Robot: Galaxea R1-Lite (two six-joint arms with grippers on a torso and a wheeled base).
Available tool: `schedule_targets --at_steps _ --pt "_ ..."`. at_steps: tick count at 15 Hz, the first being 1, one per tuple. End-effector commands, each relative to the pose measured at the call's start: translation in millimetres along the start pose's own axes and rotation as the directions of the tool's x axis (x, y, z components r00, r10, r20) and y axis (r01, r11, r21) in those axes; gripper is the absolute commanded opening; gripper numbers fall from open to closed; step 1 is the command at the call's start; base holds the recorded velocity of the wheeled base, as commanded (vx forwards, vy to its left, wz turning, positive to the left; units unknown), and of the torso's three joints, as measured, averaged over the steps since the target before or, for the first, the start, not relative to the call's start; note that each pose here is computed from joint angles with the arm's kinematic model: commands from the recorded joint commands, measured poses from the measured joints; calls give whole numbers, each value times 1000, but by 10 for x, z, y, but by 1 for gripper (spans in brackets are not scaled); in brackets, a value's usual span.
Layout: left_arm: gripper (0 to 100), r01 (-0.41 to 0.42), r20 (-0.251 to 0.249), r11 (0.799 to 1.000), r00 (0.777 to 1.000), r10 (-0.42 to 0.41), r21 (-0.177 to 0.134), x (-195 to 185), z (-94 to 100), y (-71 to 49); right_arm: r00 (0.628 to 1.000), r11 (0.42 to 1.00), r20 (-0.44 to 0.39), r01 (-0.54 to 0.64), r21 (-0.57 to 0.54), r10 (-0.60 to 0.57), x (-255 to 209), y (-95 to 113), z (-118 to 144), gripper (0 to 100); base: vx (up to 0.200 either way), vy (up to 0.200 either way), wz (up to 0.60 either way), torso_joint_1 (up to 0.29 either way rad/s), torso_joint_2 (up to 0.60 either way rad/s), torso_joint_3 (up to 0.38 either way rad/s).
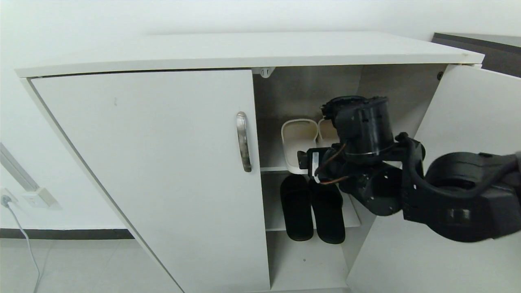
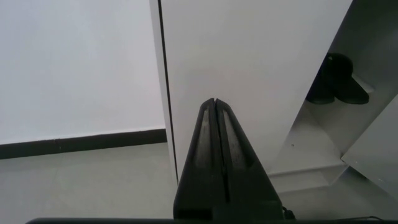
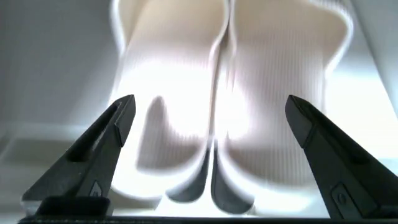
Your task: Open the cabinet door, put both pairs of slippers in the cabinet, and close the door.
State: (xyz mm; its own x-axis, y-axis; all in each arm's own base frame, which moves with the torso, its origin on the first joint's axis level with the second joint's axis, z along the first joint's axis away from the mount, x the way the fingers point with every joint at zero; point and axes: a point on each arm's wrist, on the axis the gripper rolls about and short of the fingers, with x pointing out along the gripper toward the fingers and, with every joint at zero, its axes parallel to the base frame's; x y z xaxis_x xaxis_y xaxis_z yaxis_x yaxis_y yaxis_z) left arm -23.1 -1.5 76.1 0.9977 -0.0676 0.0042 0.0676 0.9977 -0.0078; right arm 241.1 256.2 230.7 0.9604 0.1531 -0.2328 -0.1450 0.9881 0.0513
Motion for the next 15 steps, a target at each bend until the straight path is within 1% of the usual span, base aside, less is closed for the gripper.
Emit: schedule_targets --at_steps 1,2,3,5,15 --pt "0 0 -1 1000 1000 0 0 1 0 0 997 998 46 -65 25 64 -364 -108 -80 100 0 0 0 0 0 0" --pt "0 0 -1 1000 1000 0 0 1 0 0 996 997 42 -73 16 73 -371 -106 -126 100 0 0 0 0 0 0" --pt "0 -2 -1 1000 1000 2 0 1 0 0 996 997 43 -78 12 77 -371 -99 -131 0 0 0 0 0 0 0" --pt "0 1 -1 1000 1000 -1 2 1 0 0 995 995 32 -96 7 95 -367 -97 -154 0 0 0 0 0 0 0" --pt "0 1 -1 1000 1000 -1 2 1 0 0 995 995 18 -99 -3 99 -382 -57 -222 0 0 0 0 0 0 0"
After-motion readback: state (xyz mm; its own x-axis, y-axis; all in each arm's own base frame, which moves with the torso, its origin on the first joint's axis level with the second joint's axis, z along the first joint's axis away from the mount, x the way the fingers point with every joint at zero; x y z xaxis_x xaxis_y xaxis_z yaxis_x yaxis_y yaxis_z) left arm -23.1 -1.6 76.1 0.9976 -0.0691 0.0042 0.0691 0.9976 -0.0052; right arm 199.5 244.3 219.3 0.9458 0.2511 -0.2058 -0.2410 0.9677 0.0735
